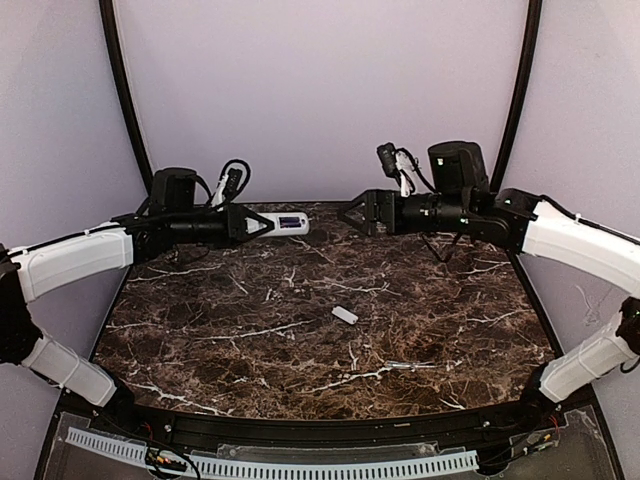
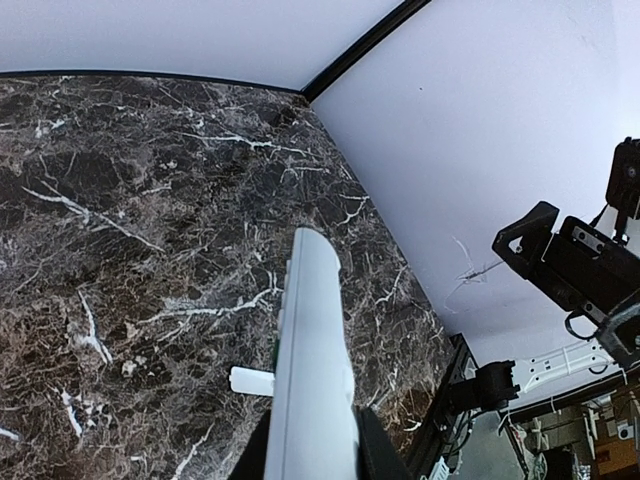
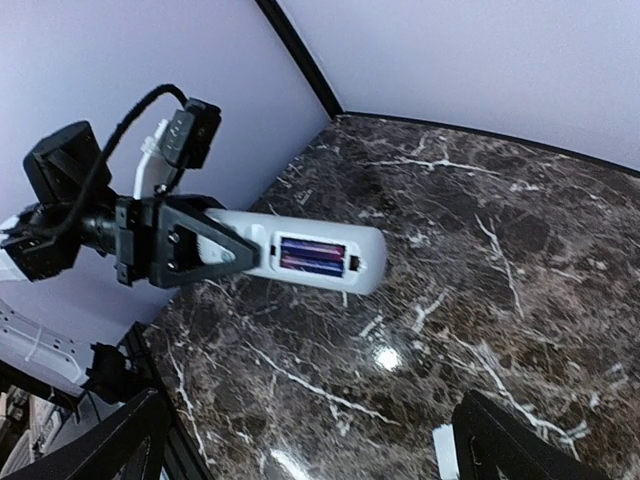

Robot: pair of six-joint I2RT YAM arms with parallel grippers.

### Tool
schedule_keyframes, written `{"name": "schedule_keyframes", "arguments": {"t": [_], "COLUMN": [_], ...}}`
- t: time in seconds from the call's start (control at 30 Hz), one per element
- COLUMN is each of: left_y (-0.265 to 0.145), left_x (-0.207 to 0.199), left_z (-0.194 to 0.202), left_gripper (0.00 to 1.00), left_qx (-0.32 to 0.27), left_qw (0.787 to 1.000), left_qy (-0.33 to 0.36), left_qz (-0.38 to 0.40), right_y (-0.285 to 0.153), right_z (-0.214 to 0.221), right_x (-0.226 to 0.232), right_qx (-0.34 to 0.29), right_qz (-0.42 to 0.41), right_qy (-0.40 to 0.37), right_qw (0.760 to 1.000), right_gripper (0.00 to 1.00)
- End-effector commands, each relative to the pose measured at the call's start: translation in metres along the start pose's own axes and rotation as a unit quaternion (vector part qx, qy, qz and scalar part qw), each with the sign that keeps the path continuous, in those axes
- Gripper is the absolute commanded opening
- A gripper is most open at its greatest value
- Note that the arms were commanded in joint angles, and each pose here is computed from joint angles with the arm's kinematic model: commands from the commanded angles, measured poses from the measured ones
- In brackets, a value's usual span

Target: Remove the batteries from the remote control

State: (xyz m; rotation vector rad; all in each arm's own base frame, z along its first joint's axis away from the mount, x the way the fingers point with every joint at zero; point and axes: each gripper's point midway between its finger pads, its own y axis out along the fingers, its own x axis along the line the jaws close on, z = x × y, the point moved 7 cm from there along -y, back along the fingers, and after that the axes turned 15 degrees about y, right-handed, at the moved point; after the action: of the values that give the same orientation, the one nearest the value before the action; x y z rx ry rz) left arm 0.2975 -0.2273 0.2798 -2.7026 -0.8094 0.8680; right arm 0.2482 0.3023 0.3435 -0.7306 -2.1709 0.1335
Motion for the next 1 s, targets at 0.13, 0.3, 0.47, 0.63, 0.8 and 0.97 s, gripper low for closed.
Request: {"name": "schedule_keyframes", "arguments": {"t": [0.13,0.3,0.47,0.63,0.8,0.97], "left_y": [-0.012,-0.003,0.004,0.011,0.018,0.028], "left_x": [-0.022,-0.027,-0.028,-0.025,-0.016,-0.007], "left_z": [0.030,0.071,0.097,0.122,0.142,0.155], "left_gripper": [0.00,0.00,0.00,0.00,0.00,0.00], "left_qx": [0.047,0.091,0.103,0.107,0.113,0.116], "left_qw": [0.996,0.991,0.986,0.983,0.978,0.975], "left_qy": [-0.053,-0.082,-0.113,-0.137,-0.166,-0.183], "left_qz": [0.047,0.056,0.061,0.059,0.052,0.048], "right_y": [-0.039,-0.047,-0.038,-0.020,-0.002,0.006], "right_z": [0.051,0.065,0.084,0.116,0.141,0.155], "right_x": [-0.051,-0.055,-0.057,-0.055,-0.060,-0.070], "right_qx": [0.097,0.129,0.183,0.253,0.300,0.325], "right_qz": [0.141,0.150,0.156,0.158,0.172,0.188], "right_qy": [-0.056,-0.085,-0.116,-0.160,-0.186,-0.199], "right_qw": [0.984,0.977,0.964,0.941,0.919,0.905], "right_gripper": [0.99,0.99,0.96,0.96,0.94,0.94]}}
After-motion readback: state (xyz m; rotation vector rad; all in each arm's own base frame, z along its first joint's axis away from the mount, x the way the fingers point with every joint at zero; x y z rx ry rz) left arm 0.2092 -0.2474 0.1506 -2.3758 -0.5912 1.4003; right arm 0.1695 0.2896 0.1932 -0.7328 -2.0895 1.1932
